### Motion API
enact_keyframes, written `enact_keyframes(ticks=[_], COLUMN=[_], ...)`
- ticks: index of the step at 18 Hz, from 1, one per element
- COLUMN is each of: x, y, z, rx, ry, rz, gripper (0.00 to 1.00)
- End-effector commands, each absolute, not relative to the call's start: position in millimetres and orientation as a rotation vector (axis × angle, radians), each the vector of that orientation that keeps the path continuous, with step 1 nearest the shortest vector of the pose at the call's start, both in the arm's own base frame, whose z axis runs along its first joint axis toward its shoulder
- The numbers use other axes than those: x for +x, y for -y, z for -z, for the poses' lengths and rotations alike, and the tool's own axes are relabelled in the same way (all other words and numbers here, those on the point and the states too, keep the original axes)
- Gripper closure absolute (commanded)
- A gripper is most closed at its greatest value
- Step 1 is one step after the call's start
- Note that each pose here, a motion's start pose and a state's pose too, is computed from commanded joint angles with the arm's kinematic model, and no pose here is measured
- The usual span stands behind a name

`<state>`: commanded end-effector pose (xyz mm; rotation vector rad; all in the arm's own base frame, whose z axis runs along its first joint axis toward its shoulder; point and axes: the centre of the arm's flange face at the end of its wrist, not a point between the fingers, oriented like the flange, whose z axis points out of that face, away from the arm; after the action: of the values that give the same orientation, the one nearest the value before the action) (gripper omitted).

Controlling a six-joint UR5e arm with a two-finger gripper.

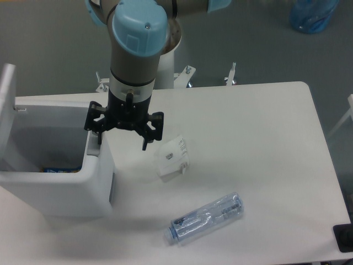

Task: Open the trash can
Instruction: 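Raise the gripper and withdraw it from the open trash can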

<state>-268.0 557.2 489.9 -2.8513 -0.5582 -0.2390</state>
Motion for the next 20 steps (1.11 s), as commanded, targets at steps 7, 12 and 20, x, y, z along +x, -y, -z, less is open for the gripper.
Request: enact_keyframes(ticks=[7, 12, 20], x=[-286.9, -320.0, -409.3], y=[-549.6, -547.3, -524.4], z=[-527.3, -516.0, -466.4], rx=[-2.777, -2.804, -2.888], ry=[0.558, 0.396, 0.278], rz=[0.163, -0.125, -0.31], gripper=[0.0, 0.0, 0.0])
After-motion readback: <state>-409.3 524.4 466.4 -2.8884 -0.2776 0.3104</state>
